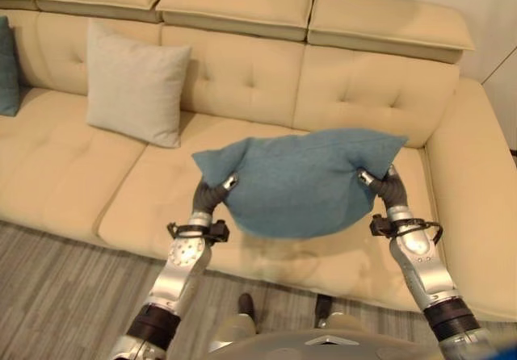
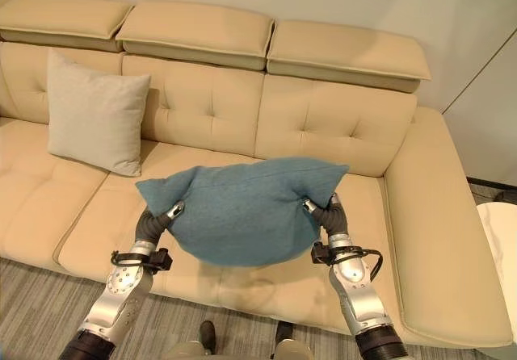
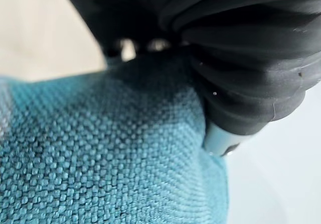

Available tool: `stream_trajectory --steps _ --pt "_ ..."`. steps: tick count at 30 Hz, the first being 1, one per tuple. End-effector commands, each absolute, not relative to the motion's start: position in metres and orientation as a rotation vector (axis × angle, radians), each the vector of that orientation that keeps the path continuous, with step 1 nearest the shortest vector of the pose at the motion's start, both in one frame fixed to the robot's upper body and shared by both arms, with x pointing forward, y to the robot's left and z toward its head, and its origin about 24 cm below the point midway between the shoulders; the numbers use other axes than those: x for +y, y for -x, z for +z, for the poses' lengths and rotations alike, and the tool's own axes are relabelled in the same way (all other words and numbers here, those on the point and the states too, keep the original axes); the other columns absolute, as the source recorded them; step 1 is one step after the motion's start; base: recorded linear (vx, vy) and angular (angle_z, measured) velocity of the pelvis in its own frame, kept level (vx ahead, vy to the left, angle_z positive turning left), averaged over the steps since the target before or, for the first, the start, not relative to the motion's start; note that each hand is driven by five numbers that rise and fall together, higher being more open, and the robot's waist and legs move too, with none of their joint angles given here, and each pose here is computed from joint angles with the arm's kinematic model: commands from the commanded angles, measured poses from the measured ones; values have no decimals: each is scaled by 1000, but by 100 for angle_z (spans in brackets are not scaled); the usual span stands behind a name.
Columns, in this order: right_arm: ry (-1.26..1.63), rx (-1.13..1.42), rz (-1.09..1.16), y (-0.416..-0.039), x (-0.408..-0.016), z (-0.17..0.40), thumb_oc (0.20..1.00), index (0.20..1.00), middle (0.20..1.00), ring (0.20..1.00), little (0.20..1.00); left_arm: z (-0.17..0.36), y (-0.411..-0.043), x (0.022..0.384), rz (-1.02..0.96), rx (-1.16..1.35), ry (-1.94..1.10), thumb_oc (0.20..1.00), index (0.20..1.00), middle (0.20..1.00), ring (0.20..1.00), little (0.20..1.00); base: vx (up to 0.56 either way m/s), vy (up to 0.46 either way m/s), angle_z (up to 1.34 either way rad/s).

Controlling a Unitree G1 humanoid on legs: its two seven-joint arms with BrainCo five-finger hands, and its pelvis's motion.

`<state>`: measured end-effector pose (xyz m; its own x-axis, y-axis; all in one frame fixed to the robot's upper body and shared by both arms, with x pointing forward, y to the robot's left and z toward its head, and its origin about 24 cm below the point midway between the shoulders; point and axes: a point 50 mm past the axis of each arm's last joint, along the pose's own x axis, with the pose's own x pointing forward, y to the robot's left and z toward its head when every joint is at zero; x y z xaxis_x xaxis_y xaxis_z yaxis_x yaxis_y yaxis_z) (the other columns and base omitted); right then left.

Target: Pick up all the scattered cushions and arrange them neatly on the sofa.

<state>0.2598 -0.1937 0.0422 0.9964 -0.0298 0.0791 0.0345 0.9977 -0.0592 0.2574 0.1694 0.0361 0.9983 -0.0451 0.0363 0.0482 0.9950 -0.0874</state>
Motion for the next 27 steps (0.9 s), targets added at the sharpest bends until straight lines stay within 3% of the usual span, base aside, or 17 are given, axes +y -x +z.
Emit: stream_trajectory --steps 1,11,13,27 --pt "34 -433 20 -283 -176 116 200 200 200 200 200 116 -288 144 -139 -409 126 200 200 200 200 200 1 -27 -10" --pt "75 -632 75 -328 -142 190 200 200 200 200 200 193 -337 137 -50 -619 127 200 200 200 200 200 -91 27 -12" --pt "127 -715 52 -343 -136 225 200 200 200 200 200 231 -351 137 -25 -706 105 200 200 200 200 200 -151 54 -10" --pt "181 -756 10 -370 -124 272 200 200 200 200 200 295 -368 129 -2 -822 44 200 200 200 200 200 -30 23 -12"
